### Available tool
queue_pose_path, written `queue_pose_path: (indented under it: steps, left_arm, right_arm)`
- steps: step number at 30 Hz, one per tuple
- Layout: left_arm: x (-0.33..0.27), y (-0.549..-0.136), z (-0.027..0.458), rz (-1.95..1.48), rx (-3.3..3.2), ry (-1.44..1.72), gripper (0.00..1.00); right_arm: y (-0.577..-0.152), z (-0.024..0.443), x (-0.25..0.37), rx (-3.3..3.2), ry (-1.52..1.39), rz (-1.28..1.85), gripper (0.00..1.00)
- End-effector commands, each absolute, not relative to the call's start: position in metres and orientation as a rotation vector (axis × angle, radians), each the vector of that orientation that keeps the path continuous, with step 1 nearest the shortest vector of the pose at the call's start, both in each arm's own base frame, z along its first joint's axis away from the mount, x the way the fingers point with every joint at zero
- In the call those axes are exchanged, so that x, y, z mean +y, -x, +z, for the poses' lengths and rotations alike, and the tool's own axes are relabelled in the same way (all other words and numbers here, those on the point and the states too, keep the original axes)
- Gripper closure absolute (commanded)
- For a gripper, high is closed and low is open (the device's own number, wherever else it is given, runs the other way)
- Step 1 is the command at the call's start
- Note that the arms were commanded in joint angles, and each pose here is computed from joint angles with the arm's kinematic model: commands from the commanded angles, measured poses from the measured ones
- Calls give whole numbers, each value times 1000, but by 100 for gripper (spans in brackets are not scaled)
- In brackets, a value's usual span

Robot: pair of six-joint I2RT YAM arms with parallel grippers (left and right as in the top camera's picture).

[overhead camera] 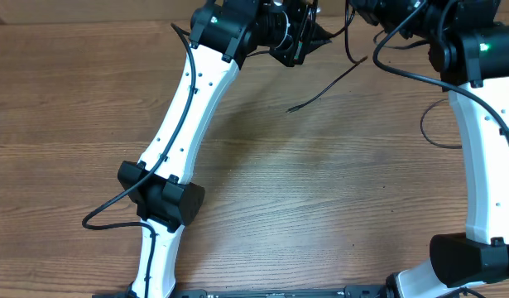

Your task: Untangle cables

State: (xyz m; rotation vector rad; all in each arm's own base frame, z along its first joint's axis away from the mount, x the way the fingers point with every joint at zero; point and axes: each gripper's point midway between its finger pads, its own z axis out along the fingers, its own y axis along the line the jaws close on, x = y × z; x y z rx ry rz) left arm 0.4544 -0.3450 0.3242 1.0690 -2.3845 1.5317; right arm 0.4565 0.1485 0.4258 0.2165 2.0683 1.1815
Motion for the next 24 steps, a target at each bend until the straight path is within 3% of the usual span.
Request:
queue_pose_path:
  steps: [1,5,10,12,16,21,24]
  left_arm:
    - [-337,-465,321,1554,-2499,-1042,96]
    - [-325,-474,319,1595,-2693,-869,96]
    - [-303,-491,312,1561,-3141,-363,96]
    - [-298,-493,307,1475,-3324,-22,96]
    - [-293,-491,300,1348,-3433,328,96]
    - [-287,-474,283,1204,-3406,505,96]
    - [-283,-459,272,1150,-3344,476,96]
  right_arm:
    - [-455,420,147,2090,-205,1144,96]
    - [-457,403,135,2140,-230,1023,96]
    - [-447,367,115,2270,-132,763,45]
    - [-442,355,108,2318,-86,671,23]
    - [-436,347,105,2344,46,590,3]
    - [-434,344,105,2314,303,481,0]
    - [-432,332,105,2302,468,414,6]
